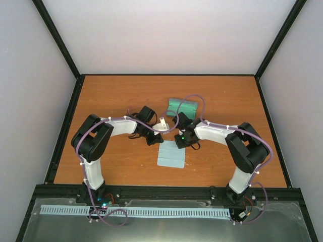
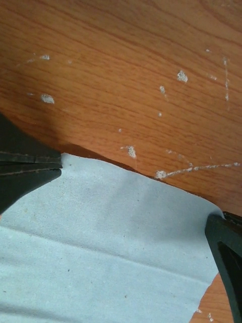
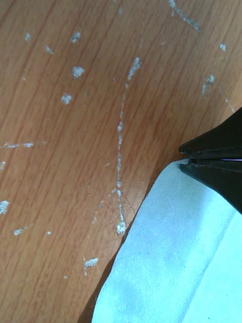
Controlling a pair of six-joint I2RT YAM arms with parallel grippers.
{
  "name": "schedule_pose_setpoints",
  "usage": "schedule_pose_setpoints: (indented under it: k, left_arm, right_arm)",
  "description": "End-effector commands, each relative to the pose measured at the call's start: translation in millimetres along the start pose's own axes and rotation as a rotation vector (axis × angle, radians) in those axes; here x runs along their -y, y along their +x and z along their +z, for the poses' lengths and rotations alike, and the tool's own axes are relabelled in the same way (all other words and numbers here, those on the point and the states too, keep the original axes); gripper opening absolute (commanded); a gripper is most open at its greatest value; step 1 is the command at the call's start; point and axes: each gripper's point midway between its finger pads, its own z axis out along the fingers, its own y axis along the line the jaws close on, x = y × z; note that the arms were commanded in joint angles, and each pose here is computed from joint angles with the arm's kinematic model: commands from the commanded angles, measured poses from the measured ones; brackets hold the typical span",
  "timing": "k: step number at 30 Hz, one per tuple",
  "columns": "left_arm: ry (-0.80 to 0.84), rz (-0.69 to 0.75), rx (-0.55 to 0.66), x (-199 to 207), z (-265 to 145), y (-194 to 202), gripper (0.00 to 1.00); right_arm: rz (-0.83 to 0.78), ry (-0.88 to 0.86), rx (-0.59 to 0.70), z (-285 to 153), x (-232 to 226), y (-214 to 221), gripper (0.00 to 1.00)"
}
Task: Organize the sunglasses
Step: Fold the glasses cleaning cloth at the center of the board.
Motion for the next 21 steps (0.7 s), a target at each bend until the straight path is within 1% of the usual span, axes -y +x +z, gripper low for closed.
schedule_pose_setpoints:
  k: [1,7,14,21]
  left_arm:
    - [0.002,-0.01,-0.05,3,10,15,0.01]
    - [-0.079,0.017,0.004,-12,-1,-9,0.01]
    - [-0.137,0.053,0.054,-32,-10,-35,0.01]
    - [-0.196,0.074,0.084,-57,-20,-48,0.01]
  right_arm:
    - [0.008,0.003,0.001,4,-2,-2,0.03]
    - [-0.004,0.032,0.053,-3,1,-18,0.03]
    - [-0.038,0.063,0.154,-22,3,-50,0.03]
    - [-0.047,0.109,0.161,-21,17,-63,0.03]
